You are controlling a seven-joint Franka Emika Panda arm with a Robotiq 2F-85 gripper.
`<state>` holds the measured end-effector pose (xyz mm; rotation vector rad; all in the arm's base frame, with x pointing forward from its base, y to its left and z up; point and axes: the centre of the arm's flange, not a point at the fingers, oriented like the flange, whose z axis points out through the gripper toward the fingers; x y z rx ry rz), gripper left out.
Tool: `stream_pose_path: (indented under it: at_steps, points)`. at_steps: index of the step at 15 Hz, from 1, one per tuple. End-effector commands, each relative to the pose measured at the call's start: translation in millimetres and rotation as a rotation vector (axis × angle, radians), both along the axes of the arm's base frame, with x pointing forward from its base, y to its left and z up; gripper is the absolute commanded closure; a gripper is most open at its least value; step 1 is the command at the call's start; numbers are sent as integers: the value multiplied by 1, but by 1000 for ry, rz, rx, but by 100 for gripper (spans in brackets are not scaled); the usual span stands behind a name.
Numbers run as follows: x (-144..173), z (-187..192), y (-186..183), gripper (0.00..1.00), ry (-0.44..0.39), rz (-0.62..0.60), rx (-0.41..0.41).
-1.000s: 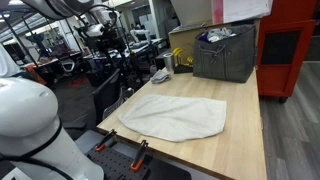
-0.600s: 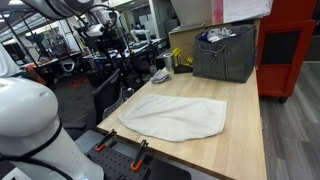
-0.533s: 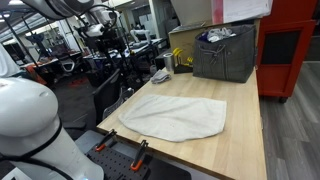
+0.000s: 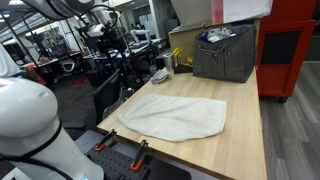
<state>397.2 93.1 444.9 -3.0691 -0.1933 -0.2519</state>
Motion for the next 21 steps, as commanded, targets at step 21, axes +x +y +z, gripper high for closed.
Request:
stream_pose_path:
  at_steps: [21]
  points:
    - [158, -154, -10, 0, 257, -47, -118]
